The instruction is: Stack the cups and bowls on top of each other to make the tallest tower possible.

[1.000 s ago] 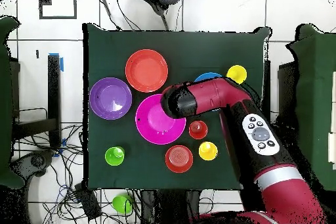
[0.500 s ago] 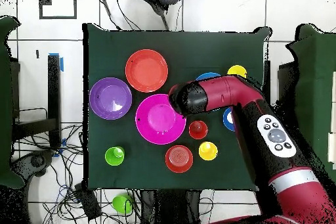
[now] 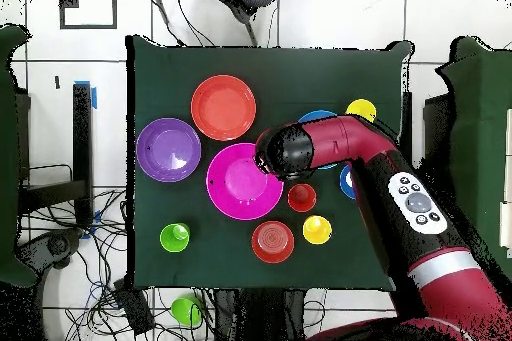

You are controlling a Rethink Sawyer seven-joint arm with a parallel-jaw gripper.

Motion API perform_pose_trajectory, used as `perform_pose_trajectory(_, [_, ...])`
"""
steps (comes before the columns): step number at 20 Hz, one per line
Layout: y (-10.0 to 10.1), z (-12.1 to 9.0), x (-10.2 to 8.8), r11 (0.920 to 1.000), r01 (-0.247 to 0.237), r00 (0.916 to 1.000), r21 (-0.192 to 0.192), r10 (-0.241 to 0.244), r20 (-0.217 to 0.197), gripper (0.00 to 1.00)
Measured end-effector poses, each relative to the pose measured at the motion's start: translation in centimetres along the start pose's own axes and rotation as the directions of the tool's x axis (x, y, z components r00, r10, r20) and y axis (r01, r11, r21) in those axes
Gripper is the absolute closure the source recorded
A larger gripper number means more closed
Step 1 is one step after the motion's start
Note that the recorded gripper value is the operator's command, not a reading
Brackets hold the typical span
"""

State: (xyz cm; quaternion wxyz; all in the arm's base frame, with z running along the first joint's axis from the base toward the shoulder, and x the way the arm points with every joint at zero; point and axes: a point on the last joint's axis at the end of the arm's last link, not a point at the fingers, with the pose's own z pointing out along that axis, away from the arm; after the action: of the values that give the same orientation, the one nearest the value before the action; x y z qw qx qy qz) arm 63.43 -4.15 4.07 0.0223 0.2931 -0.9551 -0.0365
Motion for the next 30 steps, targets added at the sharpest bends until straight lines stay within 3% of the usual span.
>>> perform_pose_trajectory(9, [1.0, 0.9, -0.3, 0.9996, 0.010, 1.0000, -0.027, -0.010, 0.002, 0.00])
perform_pose_trajectory(30, [1.3, 0.8, -0.7, 0.9994, 0.022, 0.9997, -0.027, -0.022, 0.008, 0.00])
